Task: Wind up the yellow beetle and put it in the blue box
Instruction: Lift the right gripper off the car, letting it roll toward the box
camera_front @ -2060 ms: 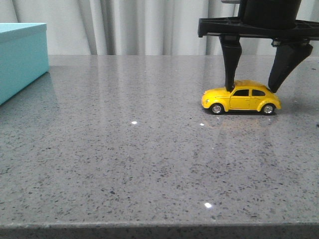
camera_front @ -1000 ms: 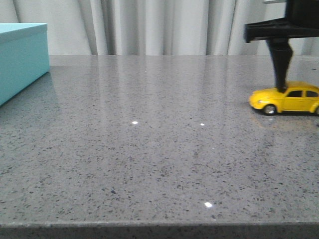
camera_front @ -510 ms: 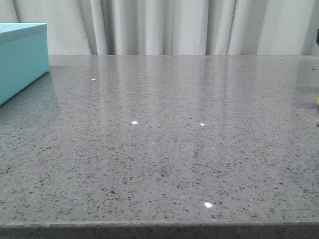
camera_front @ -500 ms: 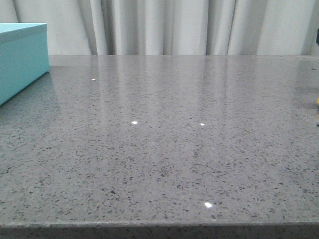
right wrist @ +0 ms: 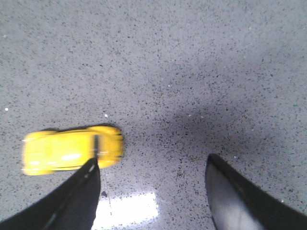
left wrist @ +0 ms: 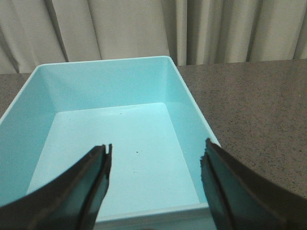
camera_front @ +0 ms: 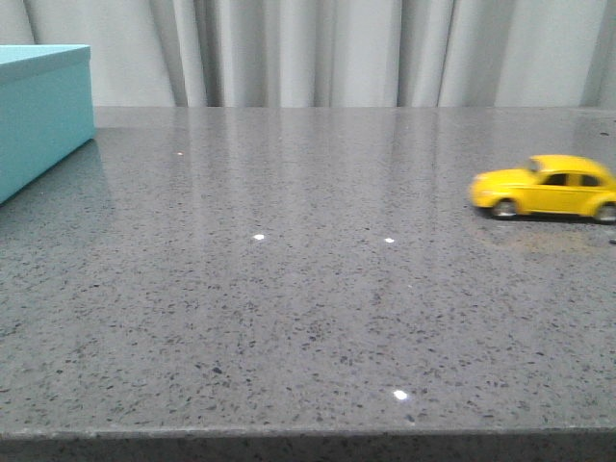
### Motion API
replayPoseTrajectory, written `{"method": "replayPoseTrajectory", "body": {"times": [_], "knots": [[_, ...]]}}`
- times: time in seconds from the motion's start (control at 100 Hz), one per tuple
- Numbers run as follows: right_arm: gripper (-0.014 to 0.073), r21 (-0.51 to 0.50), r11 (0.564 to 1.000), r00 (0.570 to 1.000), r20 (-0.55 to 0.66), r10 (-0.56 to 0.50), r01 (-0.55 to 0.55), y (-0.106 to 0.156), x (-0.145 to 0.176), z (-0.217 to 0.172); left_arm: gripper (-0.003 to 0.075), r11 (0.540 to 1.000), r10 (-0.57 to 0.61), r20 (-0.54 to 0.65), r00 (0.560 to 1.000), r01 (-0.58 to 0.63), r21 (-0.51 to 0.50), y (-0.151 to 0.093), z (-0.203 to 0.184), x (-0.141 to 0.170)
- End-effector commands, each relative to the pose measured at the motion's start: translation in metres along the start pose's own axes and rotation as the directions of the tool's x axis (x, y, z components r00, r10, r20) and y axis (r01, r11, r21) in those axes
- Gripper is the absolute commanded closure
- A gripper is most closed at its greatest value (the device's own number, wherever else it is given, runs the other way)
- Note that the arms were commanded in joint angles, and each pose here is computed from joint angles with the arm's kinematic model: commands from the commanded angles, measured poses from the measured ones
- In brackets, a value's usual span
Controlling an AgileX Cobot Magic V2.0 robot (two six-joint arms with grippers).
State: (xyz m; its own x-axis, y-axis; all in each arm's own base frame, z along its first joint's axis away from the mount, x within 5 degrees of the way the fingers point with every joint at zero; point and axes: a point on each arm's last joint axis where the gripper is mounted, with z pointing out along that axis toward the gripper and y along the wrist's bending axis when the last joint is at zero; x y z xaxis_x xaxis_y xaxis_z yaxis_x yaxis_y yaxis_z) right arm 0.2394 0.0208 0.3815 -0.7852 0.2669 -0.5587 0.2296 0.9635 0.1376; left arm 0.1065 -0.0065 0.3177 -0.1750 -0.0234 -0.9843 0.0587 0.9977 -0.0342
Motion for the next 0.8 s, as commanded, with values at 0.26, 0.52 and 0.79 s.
{"method": "replayPoseTrajectory", "body": {"times": [0.26, 0.52, 0.79], "knots": [[0.0118, -0.051, 0.999, 0.992, 0.13, -0.009, 0.015, -0.003, 0.0, -0.035, 0.031, 1.0, -0.004, 0.132, 0.991, 0.004, 0.005, -0.001, -0.003, -0.021], [0.0118, -0.074, 0.997, 0.992, 0.123, -0.01, 0.019, -0.001, 0.001, -0.035, 0.0311, 1.0, -0.004, 0.127, 0.992, 0.004, 0.006, -0.001, -0.003, -0.021], [0.0118, -0.087, 0.996, 0.993, 0.12, -0.008, 0.019, 0.0, 0.001, -0.035, 0.031, 0.997, 0.075, -0.006, 0.997, -0.075, 0.014, -0.002, 0.01, -0.037]]}}
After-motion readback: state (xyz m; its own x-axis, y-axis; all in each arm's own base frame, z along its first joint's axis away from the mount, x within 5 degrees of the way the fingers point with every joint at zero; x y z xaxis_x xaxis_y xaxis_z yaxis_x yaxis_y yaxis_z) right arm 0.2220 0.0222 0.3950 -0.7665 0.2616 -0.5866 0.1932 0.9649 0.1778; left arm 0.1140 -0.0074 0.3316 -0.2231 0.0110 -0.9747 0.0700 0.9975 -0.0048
